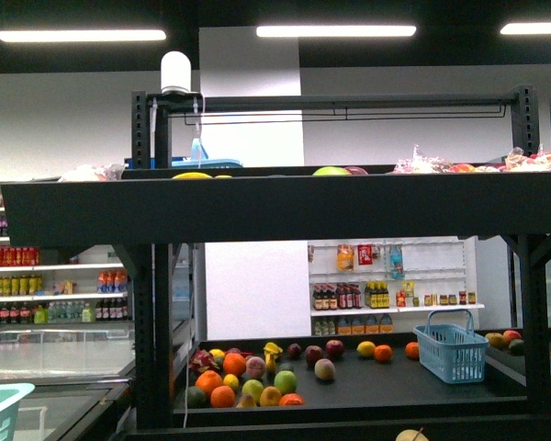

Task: Pick lemon from shelf

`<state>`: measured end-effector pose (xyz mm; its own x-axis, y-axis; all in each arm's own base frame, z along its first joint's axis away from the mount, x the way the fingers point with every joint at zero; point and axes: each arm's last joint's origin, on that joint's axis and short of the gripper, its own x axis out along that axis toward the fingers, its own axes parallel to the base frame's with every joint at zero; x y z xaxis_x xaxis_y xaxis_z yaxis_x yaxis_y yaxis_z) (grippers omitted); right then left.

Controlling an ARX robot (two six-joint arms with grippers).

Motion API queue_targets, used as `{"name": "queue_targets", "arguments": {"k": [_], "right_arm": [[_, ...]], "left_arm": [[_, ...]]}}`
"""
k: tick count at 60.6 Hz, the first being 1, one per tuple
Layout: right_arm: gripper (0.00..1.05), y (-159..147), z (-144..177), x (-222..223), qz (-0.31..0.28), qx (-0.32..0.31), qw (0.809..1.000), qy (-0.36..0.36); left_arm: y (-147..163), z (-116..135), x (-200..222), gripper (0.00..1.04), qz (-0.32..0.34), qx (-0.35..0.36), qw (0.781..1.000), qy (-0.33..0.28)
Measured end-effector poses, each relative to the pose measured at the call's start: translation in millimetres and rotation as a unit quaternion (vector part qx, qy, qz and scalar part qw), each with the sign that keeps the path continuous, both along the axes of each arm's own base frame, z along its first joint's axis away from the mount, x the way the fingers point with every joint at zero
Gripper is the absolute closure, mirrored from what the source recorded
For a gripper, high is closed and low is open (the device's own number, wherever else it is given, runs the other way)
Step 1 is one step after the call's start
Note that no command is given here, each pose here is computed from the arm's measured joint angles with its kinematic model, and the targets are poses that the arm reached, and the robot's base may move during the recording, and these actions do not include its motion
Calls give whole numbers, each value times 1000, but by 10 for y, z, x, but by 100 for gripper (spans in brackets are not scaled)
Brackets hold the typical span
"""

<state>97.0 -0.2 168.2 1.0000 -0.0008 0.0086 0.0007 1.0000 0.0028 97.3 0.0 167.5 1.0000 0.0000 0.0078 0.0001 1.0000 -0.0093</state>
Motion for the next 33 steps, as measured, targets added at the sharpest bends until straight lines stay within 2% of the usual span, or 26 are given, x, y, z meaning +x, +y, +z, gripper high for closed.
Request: {"name": "queue_targets", "arguments": {"k": [33], "right_arm": [[2,0,-1,0,0,0,1000,0]], "left_arm": [[0,0,0,8,0,0,1000,0]]}}
